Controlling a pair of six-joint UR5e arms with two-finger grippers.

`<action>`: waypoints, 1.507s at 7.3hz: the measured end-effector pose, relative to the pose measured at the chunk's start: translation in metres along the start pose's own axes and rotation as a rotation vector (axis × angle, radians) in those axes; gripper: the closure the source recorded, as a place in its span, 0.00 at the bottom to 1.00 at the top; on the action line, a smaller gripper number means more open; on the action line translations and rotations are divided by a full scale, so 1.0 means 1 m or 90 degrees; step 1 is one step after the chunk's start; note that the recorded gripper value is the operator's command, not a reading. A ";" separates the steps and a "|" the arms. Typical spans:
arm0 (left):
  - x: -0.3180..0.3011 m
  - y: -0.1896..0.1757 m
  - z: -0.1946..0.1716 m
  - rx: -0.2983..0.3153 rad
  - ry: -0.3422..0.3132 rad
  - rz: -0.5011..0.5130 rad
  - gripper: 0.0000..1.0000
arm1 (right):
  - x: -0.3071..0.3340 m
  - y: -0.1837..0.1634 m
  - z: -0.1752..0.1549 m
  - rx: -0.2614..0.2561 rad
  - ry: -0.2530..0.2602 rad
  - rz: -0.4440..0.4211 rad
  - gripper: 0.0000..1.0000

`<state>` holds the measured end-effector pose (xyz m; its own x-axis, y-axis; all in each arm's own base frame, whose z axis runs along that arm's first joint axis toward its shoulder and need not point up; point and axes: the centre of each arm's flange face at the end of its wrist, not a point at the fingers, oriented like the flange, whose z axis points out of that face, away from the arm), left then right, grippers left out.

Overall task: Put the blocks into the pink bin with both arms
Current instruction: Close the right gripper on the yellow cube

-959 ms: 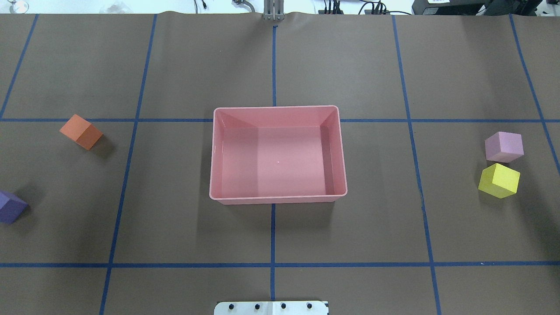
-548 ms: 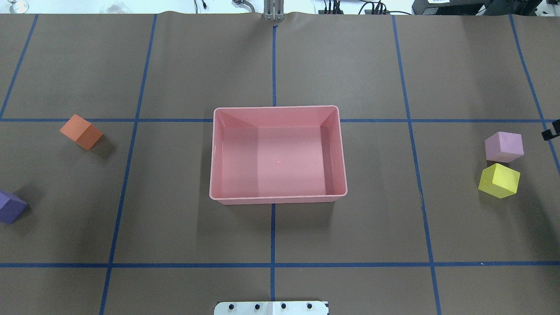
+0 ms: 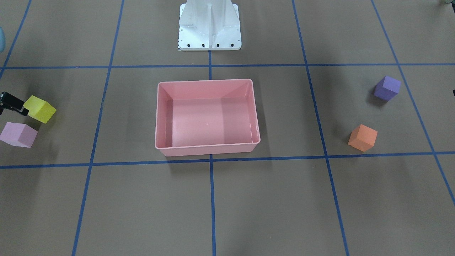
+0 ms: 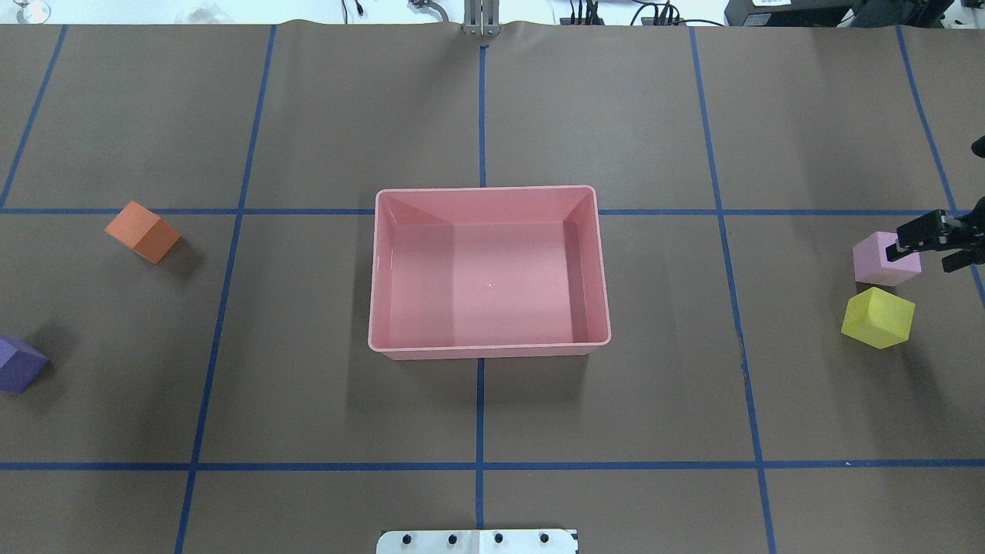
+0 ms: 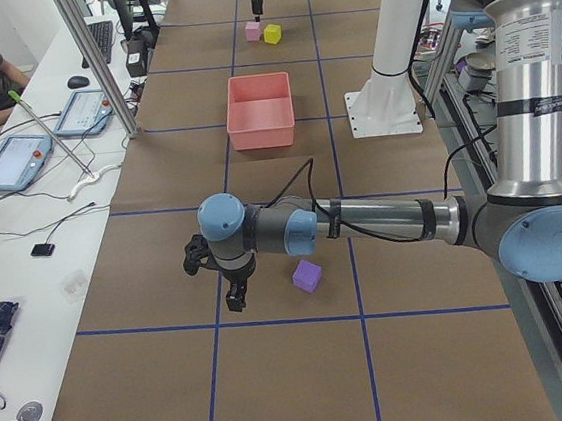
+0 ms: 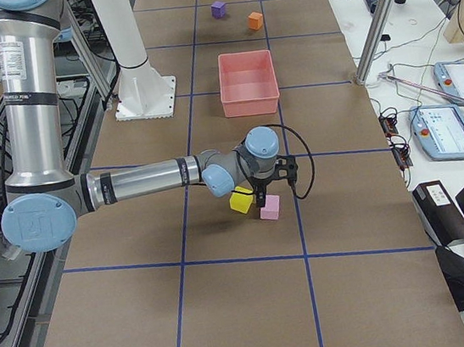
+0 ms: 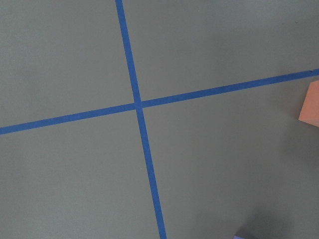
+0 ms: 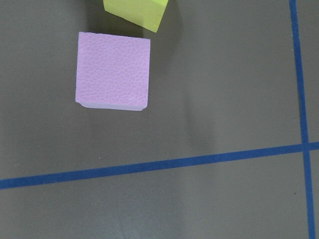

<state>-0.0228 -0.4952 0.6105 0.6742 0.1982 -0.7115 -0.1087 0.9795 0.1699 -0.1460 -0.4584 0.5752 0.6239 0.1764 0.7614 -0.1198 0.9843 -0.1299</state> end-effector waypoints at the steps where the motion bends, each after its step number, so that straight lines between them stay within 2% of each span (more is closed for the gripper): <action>1: 0.001 0.000 -0.001 0.003 -0.001 0.003 0.00 | 0.000 0.005 0.005 -0.005 0.005 0.026 0.06; 3: 0.002 -0.001 -0.002 0.006 -0.003 0.007 0.00 | 0.002 0.015 0.014 -0.025 0.006 0.059 0.07; 7: 0.001 -0.001 -0.002 0.006 -0.004 0.007 0.00 | 0.005 0.034 0.037 -0.055 0.028 0.058 0.09; 11: 0.001 -0.001 -0.002 0.006 -0.004 0.008 0.00 | 0.007 0.042 0.045 -0.067 0.035 0.069 0.09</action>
<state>-0.0232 -0.4955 0.6085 0.6777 0.2098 -0.7048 -0.1104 0.9766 0.1846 -0.1814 -0.4158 0.6037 0.6538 0.2797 0.7030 -0.1090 0.9543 -0.2782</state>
